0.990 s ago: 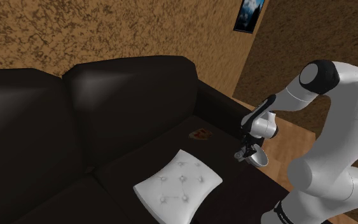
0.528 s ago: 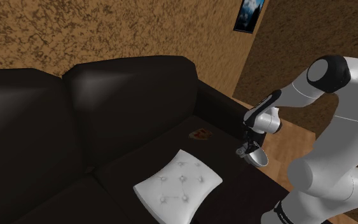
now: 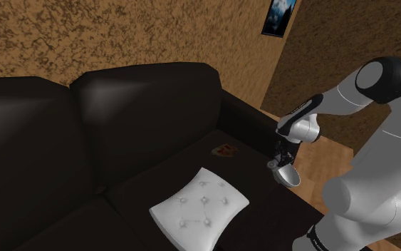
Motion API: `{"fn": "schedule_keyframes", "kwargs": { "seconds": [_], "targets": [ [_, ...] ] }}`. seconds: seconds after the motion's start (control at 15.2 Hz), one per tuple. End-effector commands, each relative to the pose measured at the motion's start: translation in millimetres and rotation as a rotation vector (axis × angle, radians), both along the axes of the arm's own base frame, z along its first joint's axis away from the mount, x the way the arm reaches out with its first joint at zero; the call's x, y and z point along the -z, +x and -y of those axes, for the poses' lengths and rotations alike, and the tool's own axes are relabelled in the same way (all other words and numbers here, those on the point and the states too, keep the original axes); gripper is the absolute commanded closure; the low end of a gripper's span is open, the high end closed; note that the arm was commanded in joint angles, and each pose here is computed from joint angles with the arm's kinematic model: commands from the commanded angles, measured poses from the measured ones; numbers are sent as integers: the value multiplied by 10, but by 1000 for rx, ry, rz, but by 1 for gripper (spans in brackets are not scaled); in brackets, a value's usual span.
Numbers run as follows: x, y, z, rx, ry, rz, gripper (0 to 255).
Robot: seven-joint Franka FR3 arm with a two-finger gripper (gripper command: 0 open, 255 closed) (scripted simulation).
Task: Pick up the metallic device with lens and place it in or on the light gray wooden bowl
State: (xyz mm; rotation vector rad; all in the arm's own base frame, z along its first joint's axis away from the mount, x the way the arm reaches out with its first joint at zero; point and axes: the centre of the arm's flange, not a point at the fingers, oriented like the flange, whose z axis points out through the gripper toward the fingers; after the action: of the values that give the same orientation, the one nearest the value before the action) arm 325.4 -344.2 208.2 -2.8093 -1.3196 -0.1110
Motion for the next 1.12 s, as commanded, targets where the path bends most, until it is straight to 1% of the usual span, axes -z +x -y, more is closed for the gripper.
{"fn": "schedule_keyframes", "kwargs": {
  "seconds": [0.0, 0.26, 1.06],
  "targets": [
    [-108, 3, -7, 0, 0, 0, 255],
    [-305, 3, -7, 0, 0, 0, 255],
    [-358, -362, 1490, 0, 0, 0, 255]
  ]
}}
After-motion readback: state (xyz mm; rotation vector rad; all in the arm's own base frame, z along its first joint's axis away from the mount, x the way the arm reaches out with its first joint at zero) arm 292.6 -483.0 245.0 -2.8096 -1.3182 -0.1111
